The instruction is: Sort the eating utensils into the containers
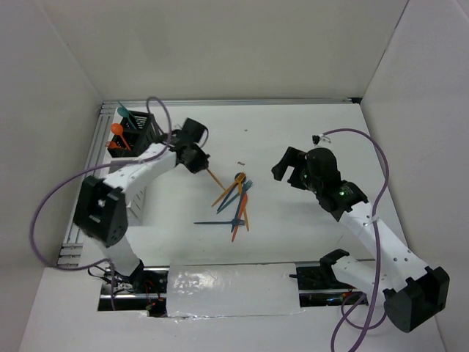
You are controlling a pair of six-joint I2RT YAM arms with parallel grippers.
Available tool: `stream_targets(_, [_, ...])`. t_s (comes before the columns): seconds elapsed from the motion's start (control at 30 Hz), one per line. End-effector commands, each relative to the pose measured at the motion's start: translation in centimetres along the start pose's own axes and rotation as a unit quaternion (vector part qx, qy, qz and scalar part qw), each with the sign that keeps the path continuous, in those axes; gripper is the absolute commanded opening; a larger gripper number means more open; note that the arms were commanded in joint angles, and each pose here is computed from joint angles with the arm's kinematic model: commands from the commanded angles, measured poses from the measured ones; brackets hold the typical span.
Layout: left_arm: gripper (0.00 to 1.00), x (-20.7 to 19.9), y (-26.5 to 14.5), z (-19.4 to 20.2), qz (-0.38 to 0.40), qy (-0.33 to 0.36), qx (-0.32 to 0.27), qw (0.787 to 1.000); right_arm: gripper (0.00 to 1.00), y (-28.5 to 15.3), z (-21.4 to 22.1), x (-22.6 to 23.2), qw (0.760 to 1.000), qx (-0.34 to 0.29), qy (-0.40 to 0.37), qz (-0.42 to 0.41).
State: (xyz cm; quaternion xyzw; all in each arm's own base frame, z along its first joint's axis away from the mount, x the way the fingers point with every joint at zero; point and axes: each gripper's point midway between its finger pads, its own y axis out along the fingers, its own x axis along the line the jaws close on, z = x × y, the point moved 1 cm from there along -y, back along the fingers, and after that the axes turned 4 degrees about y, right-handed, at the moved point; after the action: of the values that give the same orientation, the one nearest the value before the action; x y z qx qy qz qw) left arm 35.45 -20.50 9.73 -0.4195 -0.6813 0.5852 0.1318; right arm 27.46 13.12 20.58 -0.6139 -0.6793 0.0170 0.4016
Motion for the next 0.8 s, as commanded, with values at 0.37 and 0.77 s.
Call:
stream_targets(0.37, [0.0,11.7,-25.7,-25.8,0.088,0.165,-0.566,0.803,1.0,2.0,-2.8,3.8,0.996,-0.033,-0.026,-0.077])
stream_targets(0.77, [0.0,17.8,-22.6,-27.0,0.074,0.204,-0.583,0.783,1.0,5.5,-2.4,4.6,0.996,-0.004,-0.044,-0.076])
